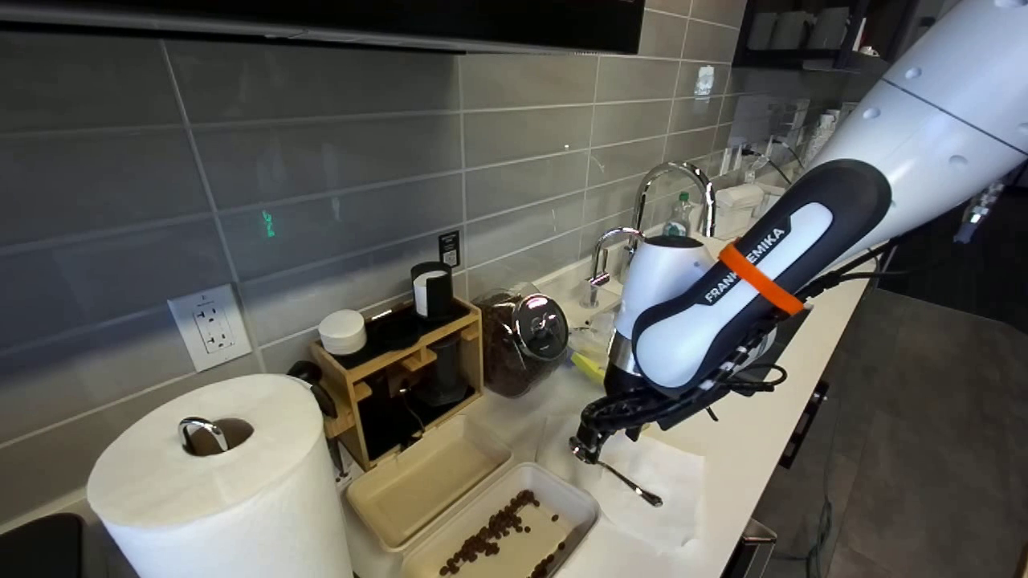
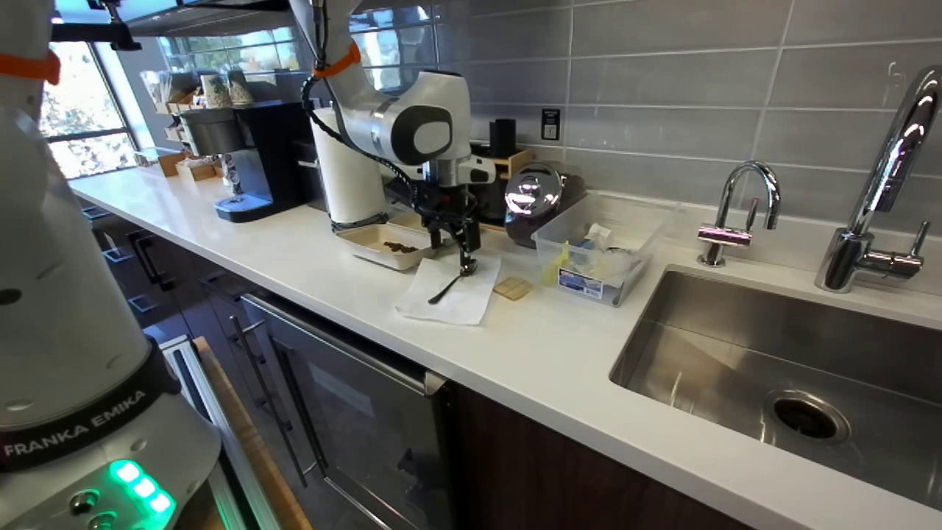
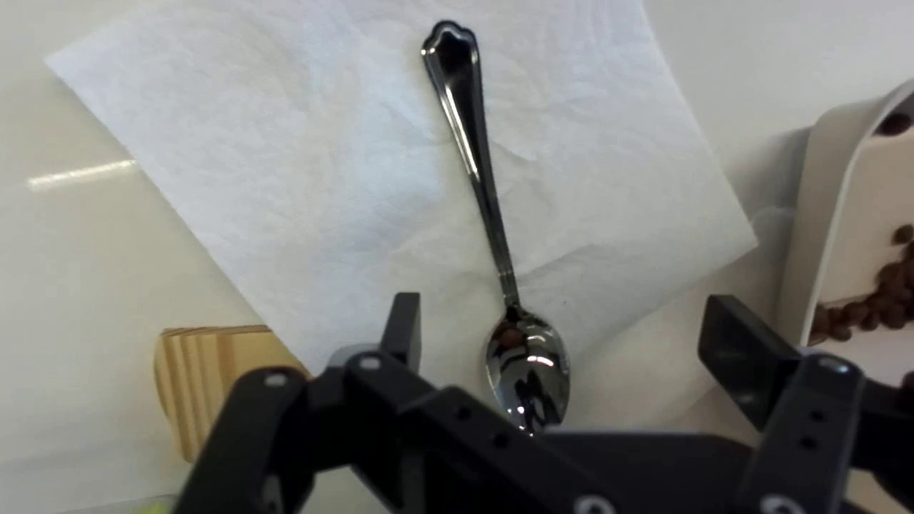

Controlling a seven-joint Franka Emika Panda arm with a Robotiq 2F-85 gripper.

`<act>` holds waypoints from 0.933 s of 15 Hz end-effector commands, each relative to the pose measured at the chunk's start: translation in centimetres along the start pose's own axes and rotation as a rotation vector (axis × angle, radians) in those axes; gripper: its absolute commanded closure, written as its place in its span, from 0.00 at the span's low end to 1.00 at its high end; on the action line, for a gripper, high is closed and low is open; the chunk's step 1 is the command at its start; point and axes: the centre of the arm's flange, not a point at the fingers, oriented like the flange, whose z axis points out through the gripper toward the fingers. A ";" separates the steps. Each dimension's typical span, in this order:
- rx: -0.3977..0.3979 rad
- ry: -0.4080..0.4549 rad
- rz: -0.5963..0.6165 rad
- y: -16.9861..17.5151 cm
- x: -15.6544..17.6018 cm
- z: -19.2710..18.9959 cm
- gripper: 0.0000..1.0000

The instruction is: Rotate the white napkin to the right.

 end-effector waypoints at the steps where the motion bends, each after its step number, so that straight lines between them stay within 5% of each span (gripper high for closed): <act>1: -0.023 -0.050 -0.194 0.5 0.9 1.5 0.00; 7: -0.099 -0.083 -0.454 0.0 1.1 4.2 0.00; 14: -0.126 -0.081 -0.530 -1.6 1.4 6.5 0.00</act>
